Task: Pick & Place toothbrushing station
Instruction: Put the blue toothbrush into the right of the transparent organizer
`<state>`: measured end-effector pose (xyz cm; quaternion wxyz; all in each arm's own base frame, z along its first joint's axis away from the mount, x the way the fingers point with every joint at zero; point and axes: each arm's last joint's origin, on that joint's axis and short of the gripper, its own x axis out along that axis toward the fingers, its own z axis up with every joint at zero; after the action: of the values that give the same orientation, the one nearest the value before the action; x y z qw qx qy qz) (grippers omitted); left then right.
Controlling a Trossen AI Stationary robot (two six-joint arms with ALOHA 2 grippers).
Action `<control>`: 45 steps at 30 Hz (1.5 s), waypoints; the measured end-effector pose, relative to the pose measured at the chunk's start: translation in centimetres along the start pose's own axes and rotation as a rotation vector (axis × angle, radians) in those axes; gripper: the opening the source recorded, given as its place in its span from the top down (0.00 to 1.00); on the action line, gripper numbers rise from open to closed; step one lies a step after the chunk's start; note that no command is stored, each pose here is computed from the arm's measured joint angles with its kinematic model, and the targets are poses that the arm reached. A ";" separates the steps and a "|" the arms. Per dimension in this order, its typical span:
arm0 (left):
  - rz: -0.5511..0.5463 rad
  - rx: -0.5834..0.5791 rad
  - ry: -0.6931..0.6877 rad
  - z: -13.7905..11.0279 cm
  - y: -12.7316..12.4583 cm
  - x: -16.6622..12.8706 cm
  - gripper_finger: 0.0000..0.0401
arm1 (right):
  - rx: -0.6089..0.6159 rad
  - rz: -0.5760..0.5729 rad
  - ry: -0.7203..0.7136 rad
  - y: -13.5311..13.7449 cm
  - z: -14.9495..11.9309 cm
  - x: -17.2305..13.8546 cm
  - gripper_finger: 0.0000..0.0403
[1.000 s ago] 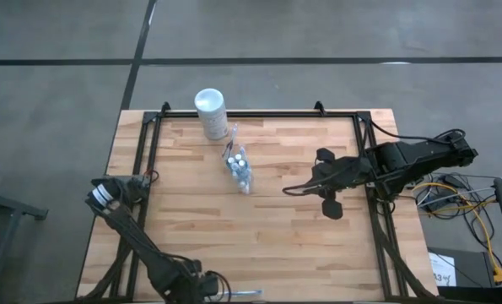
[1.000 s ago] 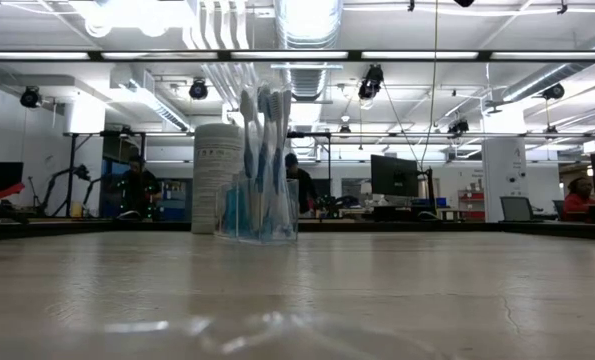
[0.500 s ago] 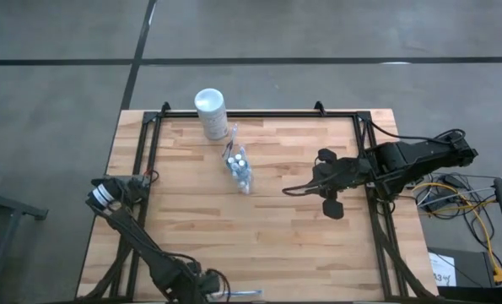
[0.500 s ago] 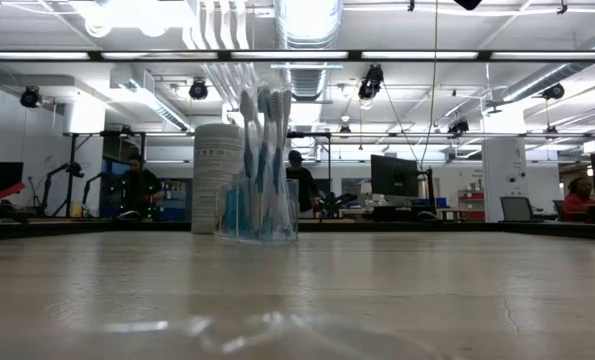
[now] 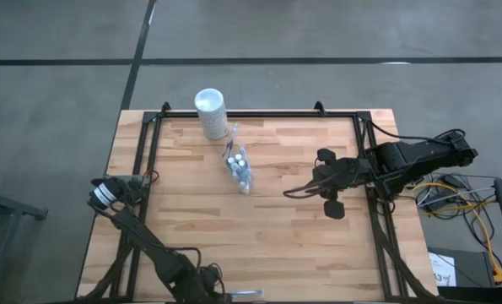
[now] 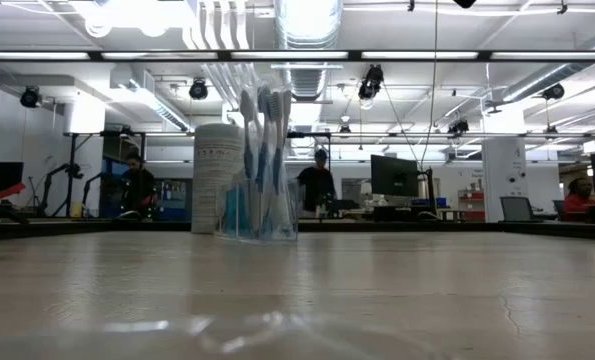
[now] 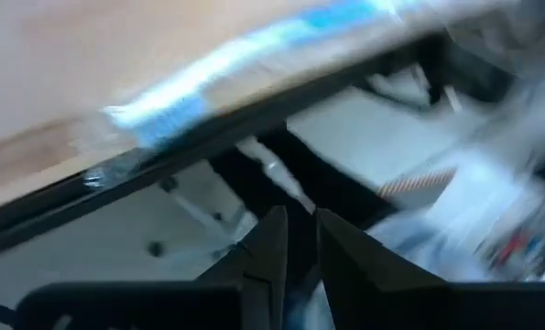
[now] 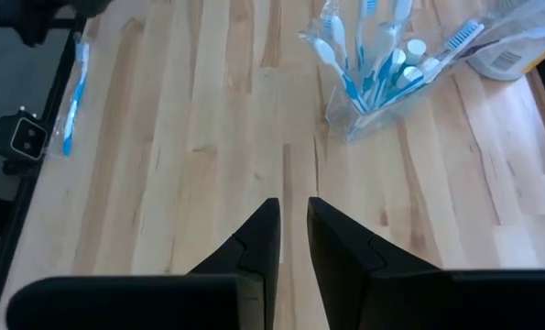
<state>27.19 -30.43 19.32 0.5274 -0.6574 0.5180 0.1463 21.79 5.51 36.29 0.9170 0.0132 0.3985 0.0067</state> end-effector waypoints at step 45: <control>0.224 0.037 -0.248 5.3 6.1 0.8 0.84 | 0.009 -0.005 0.022 0.0 -0.2 0.0 0.87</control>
<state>24.27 -25.83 13.28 0.5798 -0.5626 0.5214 0.2746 21.63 5.47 36.14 0.9125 0.0161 0.4087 0.0028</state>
